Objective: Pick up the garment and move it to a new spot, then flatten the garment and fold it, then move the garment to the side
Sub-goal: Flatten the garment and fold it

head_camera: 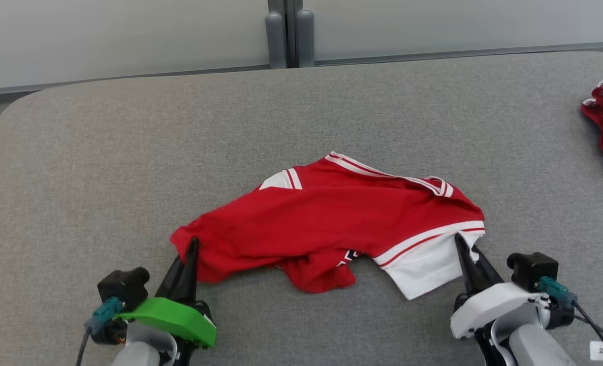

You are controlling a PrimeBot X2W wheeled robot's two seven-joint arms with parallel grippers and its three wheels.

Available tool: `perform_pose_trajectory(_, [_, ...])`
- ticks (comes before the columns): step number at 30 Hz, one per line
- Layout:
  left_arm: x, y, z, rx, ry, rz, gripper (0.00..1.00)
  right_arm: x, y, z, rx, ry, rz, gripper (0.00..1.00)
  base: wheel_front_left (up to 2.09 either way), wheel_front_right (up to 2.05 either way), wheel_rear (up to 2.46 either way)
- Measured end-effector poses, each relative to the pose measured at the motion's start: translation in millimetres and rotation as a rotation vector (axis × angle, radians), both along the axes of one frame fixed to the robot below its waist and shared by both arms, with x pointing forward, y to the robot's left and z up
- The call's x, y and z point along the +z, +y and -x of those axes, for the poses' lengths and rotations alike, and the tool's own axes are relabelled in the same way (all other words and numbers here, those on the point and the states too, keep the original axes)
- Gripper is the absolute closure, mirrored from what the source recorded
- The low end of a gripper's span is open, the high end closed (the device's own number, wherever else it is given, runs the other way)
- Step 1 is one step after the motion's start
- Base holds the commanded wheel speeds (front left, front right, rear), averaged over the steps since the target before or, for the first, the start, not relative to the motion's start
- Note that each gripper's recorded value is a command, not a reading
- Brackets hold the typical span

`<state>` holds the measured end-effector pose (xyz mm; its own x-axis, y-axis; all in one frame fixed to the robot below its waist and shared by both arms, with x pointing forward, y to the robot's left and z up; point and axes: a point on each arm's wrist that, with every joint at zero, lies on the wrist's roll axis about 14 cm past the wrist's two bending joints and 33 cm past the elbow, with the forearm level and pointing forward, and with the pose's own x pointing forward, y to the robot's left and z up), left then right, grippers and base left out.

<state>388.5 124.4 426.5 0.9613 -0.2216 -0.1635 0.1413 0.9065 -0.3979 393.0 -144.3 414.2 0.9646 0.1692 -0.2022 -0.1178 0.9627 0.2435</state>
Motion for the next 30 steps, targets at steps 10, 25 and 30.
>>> perform_pose_trajectory(10, [101,-15,-86,-0.134,-0.272,-0.030,1.00,119,-9,-92,0.034,-0.336,-0.010,1.00,0.00,0.00,0.00])
perform_pose_trajectory(25, [291,-58,-250,-0.249,-0.611,-0.049,1.00,325,-39,-255,-0.043,-0.670,-0.050,1.00,0.00,0.00,0.00])
perform_pose_trajectory(30, [326,-67,-271,-0.240,-0.694,-0.035,1.00,353,-43,-273,-0.056,-0.713,-0.008,1.00,0.00,0.00,0.00])
